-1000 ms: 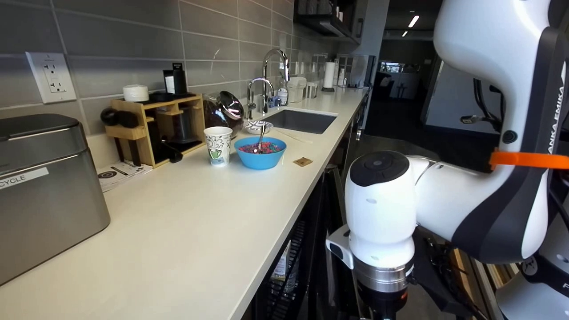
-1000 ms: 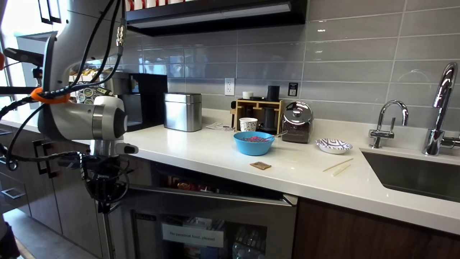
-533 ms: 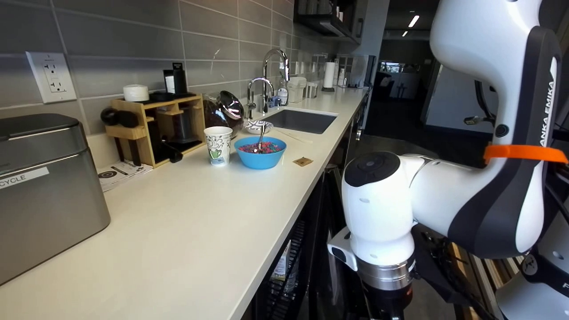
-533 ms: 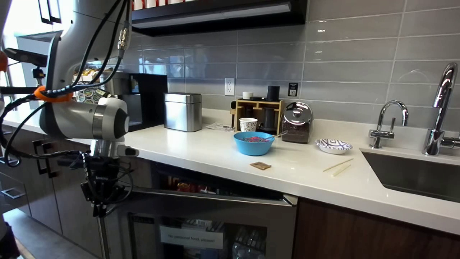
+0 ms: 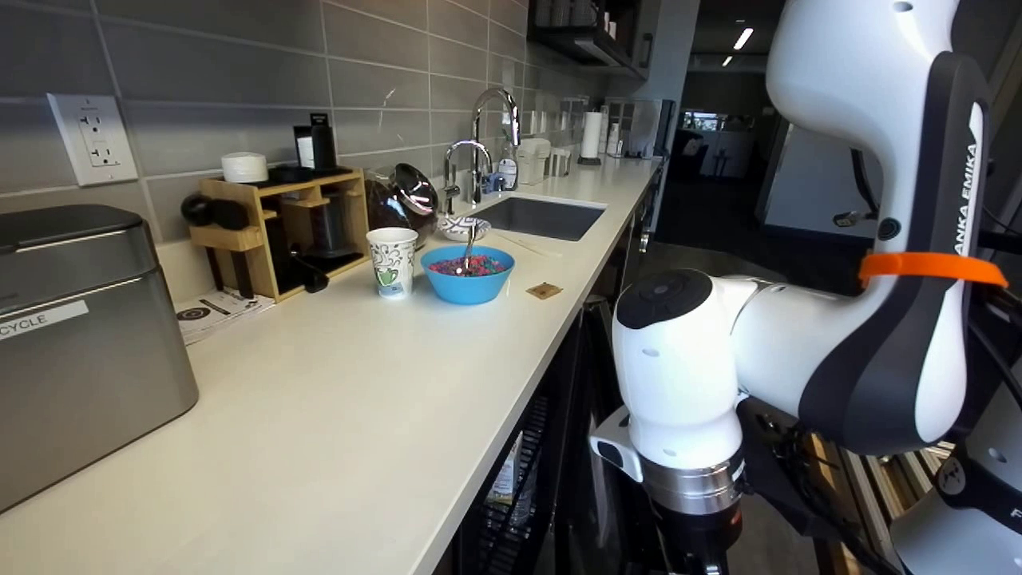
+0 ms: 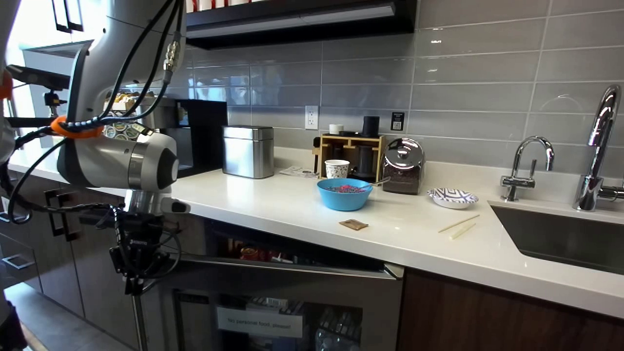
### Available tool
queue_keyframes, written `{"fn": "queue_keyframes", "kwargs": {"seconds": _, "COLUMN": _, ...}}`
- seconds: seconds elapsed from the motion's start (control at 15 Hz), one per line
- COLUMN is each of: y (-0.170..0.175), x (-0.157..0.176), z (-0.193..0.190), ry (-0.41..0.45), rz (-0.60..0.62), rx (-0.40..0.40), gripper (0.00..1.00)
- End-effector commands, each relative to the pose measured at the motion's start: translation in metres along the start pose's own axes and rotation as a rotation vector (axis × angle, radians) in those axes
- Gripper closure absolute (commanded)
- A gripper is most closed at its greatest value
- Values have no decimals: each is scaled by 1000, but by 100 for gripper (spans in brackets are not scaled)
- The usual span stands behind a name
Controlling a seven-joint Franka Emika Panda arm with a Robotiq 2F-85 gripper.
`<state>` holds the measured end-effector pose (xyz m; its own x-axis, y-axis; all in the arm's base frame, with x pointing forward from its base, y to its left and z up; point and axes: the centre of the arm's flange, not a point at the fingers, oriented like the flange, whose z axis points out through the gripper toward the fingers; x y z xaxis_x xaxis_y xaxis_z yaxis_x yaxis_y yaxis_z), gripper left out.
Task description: Partially open the silver door, then close it
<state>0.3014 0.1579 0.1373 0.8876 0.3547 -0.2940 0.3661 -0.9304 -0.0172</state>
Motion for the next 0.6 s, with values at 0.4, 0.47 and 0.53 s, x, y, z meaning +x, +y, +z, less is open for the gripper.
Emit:
{"fn": "queue_keyframes", "kwargs": {"seconds": 0.4, "y": 32, "x": -49, "z": 3, "ry": -78, "rz": -1, "rx": 29, "gripper": 97}}
{"fn": "queue_keyframes", "kwargs": {"seconds": 0.47, "y": 32, "x": -49, "z": 3, "ry": -77, "rz": -1, "rx": 29, "gripper": 97}}
{"fn": "queue_keyframes", "kwargs": {"seconds": 0.53, "y": 32, "x": -49, "z": 3, "ry": -75, "rz": -2, "rx": 28, "gripper": 97}}
